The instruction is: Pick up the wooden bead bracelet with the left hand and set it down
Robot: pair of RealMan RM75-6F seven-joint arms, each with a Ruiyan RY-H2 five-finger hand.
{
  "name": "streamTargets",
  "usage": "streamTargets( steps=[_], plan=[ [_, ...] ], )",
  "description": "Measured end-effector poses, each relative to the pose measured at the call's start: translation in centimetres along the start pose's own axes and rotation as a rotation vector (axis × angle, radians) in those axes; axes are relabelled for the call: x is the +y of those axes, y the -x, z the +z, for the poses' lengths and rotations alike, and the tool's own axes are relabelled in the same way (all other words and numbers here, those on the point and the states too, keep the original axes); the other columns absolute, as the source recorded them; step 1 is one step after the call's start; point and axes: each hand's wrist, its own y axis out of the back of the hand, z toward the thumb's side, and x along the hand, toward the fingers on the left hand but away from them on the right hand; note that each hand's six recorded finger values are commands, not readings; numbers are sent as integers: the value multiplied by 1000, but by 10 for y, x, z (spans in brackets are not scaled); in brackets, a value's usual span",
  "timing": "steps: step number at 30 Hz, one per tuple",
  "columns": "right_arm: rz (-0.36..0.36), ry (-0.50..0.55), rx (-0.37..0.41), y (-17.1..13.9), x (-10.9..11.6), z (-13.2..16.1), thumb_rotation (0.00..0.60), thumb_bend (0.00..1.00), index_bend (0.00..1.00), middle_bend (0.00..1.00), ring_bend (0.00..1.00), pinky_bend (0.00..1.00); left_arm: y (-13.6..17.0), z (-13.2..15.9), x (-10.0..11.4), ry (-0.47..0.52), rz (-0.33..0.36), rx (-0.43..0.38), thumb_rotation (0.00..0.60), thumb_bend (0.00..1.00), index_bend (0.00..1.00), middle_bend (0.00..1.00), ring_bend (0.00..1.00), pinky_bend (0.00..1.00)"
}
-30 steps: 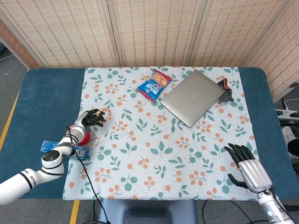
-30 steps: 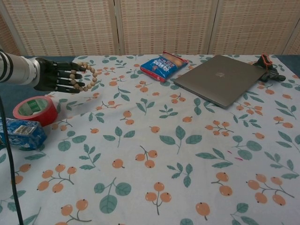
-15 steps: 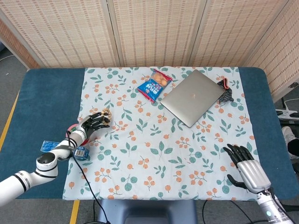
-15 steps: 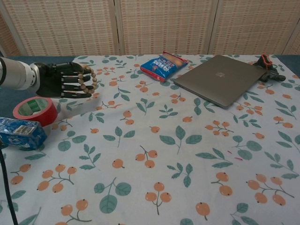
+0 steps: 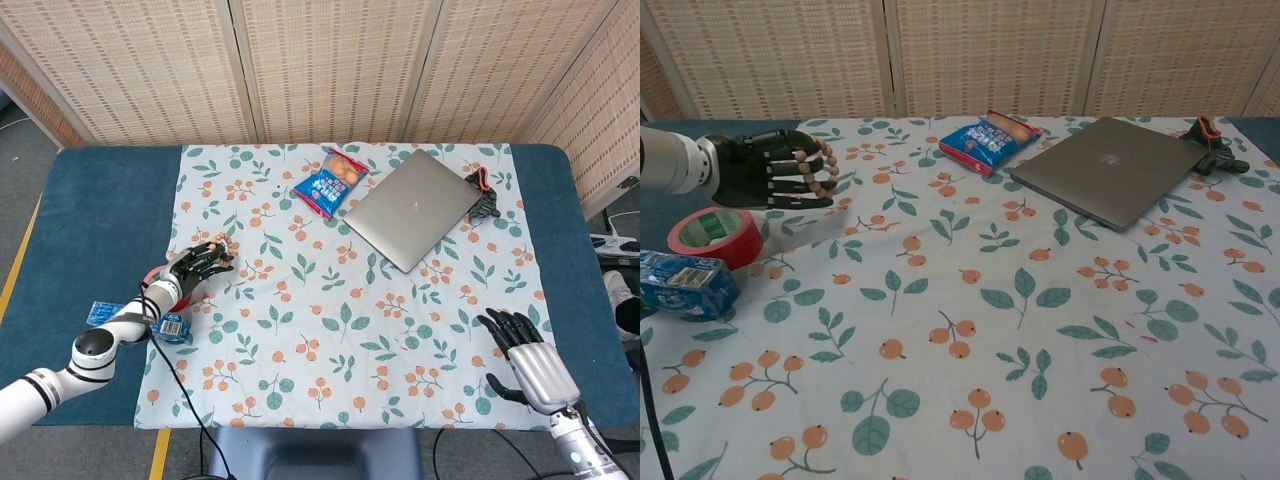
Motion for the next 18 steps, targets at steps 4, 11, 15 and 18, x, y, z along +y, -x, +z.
streamTargets(
  steps=[4,11,15,18],
  plan=[
    [3,-1,0,0,-1,0,600,269,0,0,0,0,0,1,-1,-33,5,-14,526,433,618,578,277,135],
    [6,-2,0,0,-1,0,600,269,0,0,0,0,1,-1,-4,-67,10,-27,358,388,616,556,270,101],
    [8,-2,1,-1,-1,1,600,268,0,0,0,0,0,-7,-8,-130,1,-27,358,385,635,556,270,83],
    [7,-2,0,-1,0,1,600,269,0,0,0,0,-1,-12,-11,-161,-8,-20,361,401,644,558,271,75]
  ],
)
